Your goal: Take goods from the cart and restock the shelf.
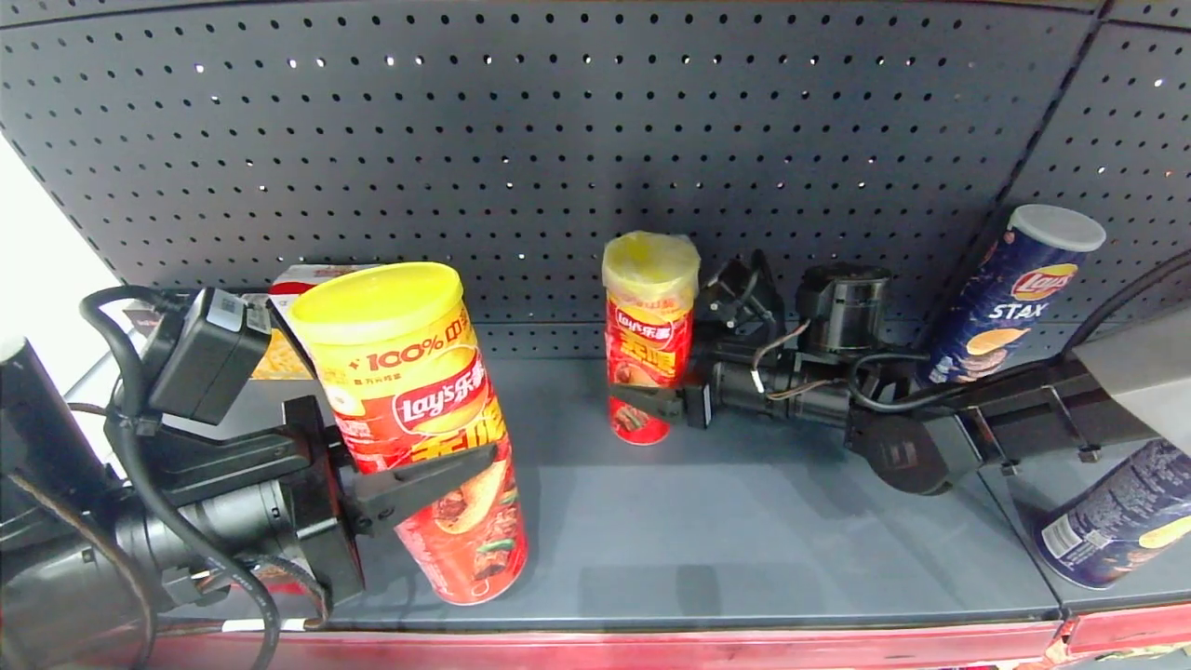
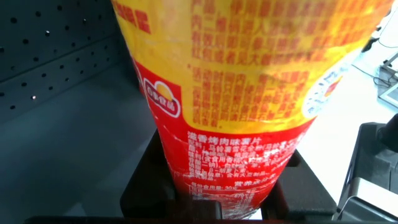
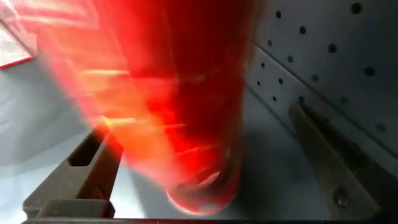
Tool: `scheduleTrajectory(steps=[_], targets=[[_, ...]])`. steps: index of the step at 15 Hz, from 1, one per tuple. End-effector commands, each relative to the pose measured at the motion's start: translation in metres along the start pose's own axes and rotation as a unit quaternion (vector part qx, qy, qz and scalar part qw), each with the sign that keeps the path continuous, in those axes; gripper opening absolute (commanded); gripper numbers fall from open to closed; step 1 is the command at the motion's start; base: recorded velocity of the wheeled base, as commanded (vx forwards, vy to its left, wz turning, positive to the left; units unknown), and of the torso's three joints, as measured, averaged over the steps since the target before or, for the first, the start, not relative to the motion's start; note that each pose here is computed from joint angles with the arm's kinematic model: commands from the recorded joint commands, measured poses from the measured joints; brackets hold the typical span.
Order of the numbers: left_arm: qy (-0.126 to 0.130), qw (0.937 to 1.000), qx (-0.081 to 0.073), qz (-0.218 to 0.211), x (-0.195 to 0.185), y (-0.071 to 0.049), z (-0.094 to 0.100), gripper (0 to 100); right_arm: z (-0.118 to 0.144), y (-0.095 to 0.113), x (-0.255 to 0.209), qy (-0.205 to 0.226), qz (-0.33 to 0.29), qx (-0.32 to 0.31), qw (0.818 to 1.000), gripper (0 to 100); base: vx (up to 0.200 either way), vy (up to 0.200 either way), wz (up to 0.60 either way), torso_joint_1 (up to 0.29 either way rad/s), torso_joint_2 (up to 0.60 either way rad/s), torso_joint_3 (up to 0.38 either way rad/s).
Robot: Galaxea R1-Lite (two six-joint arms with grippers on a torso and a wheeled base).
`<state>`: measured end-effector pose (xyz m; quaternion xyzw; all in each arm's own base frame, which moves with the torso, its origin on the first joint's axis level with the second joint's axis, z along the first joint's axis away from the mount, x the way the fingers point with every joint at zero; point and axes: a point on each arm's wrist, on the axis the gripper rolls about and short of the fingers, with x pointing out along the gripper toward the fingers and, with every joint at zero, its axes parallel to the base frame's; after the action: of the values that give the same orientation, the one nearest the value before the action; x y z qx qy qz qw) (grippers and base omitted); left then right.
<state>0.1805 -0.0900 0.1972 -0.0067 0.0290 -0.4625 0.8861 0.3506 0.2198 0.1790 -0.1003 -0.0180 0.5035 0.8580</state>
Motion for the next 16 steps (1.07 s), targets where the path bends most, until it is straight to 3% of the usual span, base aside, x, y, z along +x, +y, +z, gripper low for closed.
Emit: scheduleTrajectory(steps=[1, 2, 3, 11, 16], targets=[[0.001, 1.0, -0.001, 0.0, 0.0, 0.0, -0.001, 0, -0.012, -0.005, 0.013, 0.006, -0.006, 0.004, 1.0, 100, 0.0, 0.0, 0.0, 0.0, 0.0, 0.0], [0.001, 1.0, -0.001, 0.0, 0.0, 0.0, -0.001, 0, -0.014, -0.006, 0.016, 0.005, -0.007, 0.005, 1.0, 100, 0.0, 0.0, 0.0, 0.0, 0.0, 0.0], [0.001, 1.0, -0.001, 0.001, 0.0, 0.0, -0.001, 0, -0.013, -0.008, 0.019, -0.003, -0.009, 0.0, 1.0, 0, 0.0, 0.0, 0.0, 0.0, 0.0, 0.0], [0.002, 1.0, -0.001, 0.001, -0.001, -0.001, -0.002, 0, -0.003, -0.006, 0.009, -0.016, -0.01, 0.003, 1.0, 0, 0.0, 0.0, 0.0, 0.0, 0.0, 0.0], [0.012, 0.9999, -0.008, 0.0, -0.007, -0.004, -0.01, 0, 0.038, 0.016, -0.038, -0.046, 0.007, -0.013, 0.999, 0, 0.0, 0.0, 0.0, 0.0, 0.0, 0.0]])
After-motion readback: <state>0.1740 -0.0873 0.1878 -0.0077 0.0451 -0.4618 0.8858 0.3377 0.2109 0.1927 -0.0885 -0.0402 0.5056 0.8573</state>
